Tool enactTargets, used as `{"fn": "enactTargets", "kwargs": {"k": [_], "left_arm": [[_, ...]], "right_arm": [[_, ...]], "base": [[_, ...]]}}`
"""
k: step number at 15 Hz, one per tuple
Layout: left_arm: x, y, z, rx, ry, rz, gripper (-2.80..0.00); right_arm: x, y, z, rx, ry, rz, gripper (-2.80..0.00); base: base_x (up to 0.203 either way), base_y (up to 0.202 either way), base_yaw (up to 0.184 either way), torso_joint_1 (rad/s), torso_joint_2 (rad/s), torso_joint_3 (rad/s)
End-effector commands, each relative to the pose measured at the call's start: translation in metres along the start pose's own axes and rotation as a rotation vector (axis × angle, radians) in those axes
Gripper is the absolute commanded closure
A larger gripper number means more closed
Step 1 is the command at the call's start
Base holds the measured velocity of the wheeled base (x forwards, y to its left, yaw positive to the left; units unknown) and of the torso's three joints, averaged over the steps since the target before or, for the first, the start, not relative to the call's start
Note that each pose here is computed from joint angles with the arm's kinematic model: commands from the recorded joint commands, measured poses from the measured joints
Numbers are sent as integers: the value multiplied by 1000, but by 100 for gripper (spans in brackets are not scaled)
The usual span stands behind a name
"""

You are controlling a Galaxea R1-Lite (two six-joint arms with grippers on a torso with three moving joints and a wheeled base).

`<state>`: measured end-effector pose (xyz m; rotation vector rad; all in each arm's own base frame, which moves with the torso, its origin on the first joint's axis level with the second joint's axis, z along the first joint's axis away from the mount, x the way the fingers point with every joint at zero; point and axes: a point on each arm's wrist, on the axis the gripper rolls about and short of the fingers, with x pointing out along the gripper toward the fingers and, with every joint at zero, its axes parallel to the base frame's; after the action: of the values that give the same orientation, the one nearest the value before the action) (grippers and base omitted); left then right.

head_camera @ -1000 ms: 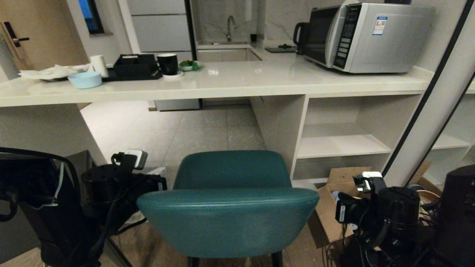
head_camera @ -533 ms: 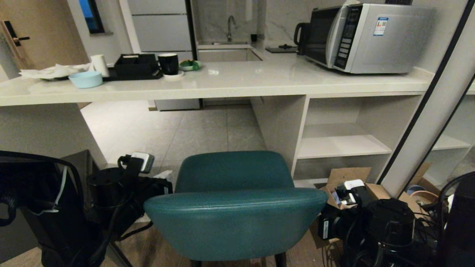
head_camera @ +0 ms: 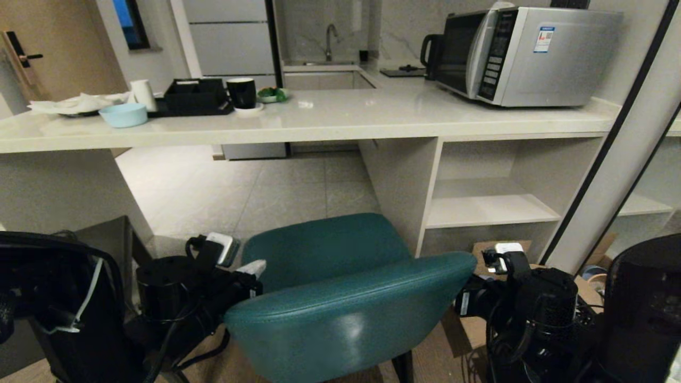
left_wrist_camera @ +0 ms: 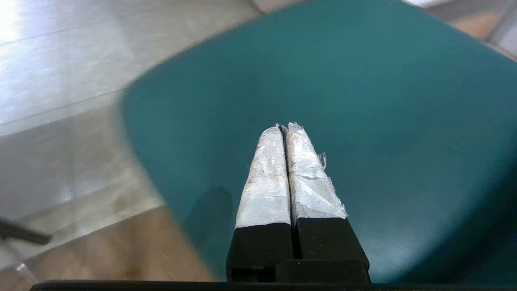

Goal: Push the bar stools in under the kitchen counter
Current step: Pull the blue chair out from under the dining table

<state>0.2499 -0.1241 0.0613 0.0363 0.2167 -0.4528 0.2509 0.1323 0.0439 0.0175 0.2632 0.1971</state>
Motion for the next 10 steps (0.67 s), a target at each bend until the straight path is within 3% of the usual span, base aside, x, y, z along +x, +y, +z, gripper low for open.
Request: {"fn": "enactTargets", "kwargs": {"k": [1,10], "left_arm": [[-3,-11,-1,8,2,-41,0],[5,-17,7,15,-40,-52,0]], "right_arm": [[11,-4,-9,-5,24,-18,0],[35,-17,-3,7,-22,-72,0]], "base": [[0,0,0,0,0,0],[0,0,0,0,0,0]]}}
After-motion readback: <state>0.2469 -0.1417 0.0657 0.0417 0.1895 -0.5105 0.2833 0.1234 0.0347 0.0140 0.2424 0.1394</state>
